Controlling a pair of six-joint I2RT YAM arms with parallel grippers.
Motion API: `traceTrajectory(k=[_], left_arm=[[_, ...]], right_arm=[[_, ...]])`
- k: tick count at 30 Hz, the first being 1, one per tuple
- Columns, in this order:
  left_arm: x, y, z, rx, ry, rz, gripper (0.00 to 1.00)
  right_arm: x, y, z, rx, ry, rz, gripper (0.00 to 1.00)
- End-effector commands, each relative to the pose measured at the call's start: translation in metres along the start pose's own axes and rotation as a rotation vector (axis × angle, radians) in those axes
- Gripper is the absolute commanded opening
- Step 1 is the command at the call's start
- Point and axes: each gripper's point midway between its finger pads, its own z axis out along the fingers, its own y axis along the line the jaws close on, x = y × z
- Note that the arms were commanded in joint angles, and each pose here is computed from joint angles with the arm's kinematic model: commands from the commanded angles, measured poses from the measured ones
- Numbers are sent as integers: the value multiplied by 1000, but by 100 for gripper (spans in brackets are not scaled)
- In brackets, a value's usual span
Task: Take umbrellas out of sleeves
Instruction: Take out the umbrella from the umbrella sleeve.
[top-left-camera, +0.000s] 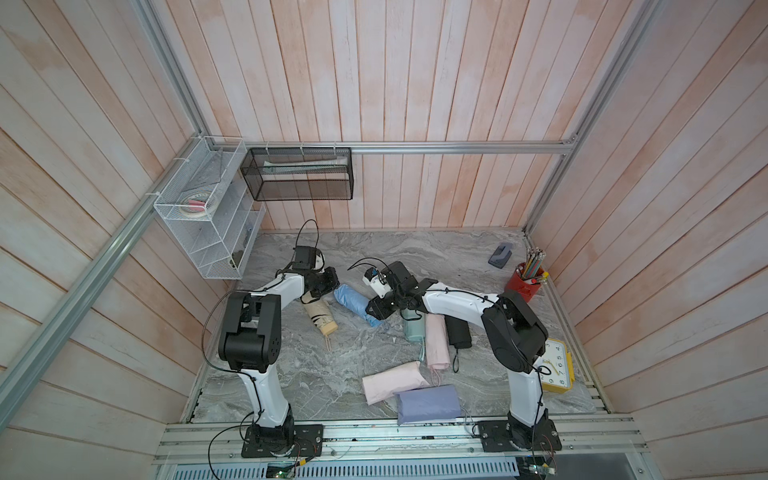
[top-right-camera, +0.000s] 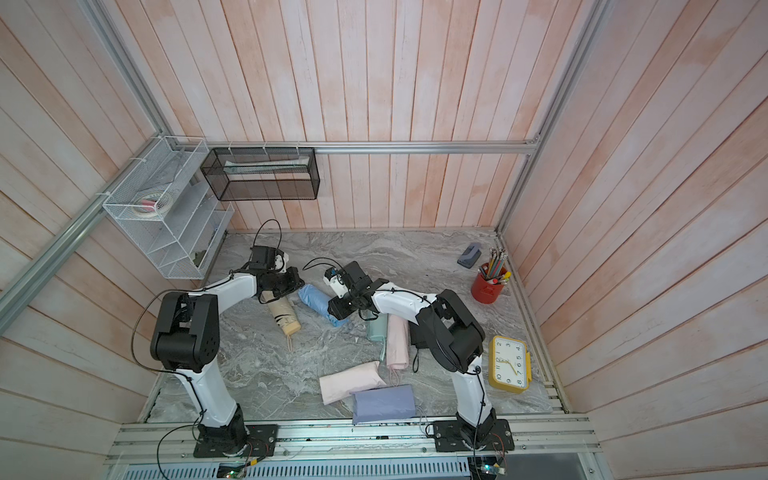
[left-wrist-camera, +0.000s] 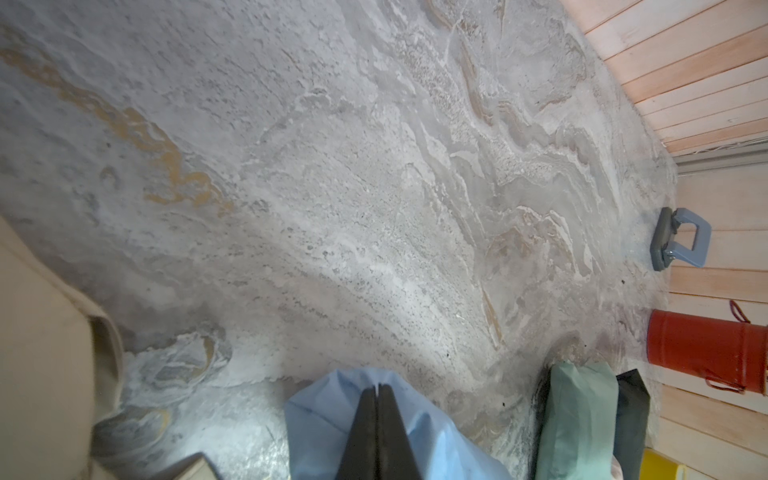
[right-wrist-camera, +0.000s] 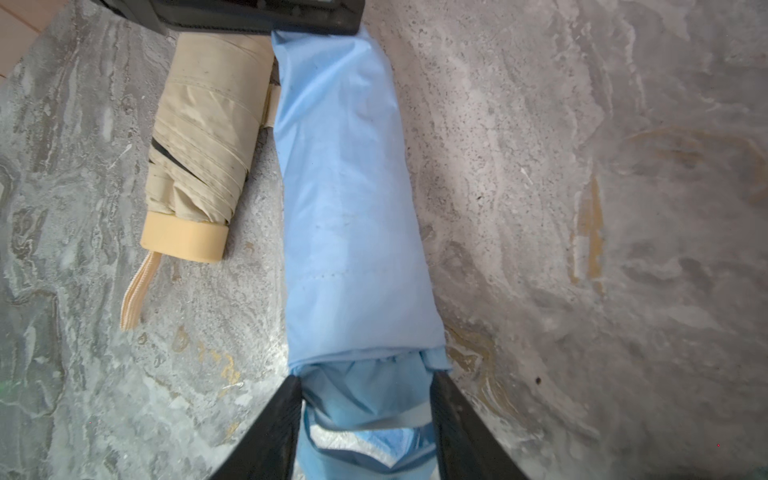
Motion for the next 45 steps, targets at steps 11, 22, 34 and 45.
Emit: traceTrajectory(k=[11, 22, 34, 45], left_arm=[[-1, -10, -1, 38, -6, 23, 0], [-3, -11, 1, 32, -8, 25, 0], [-27, 5, -3, 3, -45, -6, 0], [-34, 10, -9, -16, -65, -8, 0]], right_arm=[[12, 4, 21, -42, 57, 10, 45], [19, -2, 22, -13, 63, 33, 0], [49, 6, -8, 2, 67, 61, 0], [70, -3, -23, 76, 67, 120, 0]])
